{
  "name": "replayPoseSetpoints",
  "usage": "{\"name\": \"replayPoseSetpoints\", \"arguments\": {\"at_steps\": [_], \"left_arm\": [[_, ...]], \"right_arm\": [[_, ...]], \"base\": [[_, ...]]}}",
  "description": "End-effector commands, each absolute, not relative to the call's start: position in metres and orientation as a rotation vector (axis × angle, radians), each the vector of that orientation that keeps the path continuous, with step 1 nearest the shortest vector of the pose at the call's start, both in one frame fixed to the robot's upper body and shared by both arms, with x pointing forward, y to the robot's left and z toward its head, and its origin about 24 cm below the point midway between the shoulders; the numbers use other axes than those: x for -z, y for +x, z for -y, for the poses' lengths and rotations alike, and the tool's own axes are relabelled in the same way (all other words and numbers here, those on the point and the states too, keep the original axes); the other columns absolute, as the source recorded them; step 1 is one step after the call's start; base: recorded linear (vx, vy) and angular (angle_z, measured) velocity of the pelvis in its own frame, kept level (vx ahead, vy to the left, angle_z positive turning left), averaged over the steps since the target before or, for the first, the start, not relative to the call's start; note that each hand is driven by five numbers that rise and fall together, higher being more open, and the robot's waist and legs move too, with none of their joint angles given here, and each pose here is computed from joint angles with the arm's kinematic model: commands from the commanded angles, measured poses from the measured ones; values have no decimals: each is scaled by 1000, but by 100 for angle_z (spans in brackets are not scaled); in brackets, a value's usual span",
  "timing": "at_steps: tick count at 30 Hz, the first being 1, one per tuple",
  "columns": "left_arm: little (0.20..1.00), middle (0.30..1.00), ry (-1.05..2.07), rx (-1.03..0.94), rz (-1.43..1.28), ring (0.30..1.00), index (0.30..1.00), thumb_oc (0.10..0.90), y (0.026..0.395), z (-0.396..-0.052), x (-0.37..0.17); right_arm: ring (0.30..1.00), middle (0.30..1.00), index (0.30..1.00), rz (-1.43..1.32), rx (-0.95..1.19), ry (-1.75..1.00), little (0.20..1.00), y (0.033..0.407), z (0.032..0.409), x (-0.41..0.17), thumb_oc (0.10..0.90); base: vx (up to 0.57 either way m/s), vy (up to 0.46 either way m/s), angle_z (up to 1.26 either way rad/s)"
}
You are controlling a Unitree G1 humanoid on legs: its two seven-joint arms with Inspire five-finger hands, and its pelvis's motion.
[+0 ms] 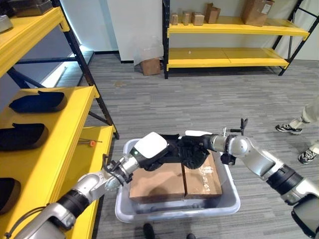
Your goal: Move parts from the plastic box to the shelf.
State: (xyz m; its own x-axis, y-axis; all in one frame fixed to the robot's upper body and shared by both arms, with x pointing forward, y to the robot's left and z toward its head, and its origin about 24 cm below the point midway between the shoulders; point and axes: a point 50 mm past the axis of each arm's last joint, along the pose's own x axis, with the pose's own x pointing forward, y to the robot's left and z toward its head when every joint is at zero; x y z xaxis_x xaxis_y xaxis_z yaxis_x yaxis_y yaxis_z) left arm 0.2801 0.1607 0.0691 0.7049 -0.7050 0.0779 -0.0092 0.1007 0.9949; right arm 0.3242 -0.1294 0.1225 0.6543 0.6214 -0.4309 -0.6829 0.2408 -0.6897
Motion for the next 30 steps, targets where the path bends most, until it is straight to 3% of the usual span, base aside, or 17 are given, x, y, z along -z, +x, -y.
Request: {"name": "replayPoseSetpoints", "arguments": {"at_steps": [1,5,6,7,22,30], "left_arm": [[300,300,1027,612,919,300,300,400,264,-95,-91],[300,300,1040,613,906,300,300,400,263,-100,-90],[300,300,1050,618,896,300,300,400,263,-102,-89],[300,300,1056,618,890,300,300,400,263,-104,-89],[300,300,1096,618,840,300,300,400,260,-119,-82],[300,300,1105,621,836,300,300,400,260,-121,-80]], "right_arm": [[300,300,300,330,-732,-704,300,337,97,-212,400],[300,300,300,290,-691,-700,300,340,107,-208,400],[588,588,588,267,-676,-716,588,341,112,-207,606],[1000,1000,1000,253,-661,-727,1000,341,117,-205,900],[1000,1000,1000,230,-698,-1111,1000,336,143,-199,900],[1000,1000,1000,363,-657,-1034,1000,326,139,-210,900]], "base": [[0,0,0],[0,0,0],[5,32,0],[0,0,0],[-3,0,0],[-16,-1,0]]}}
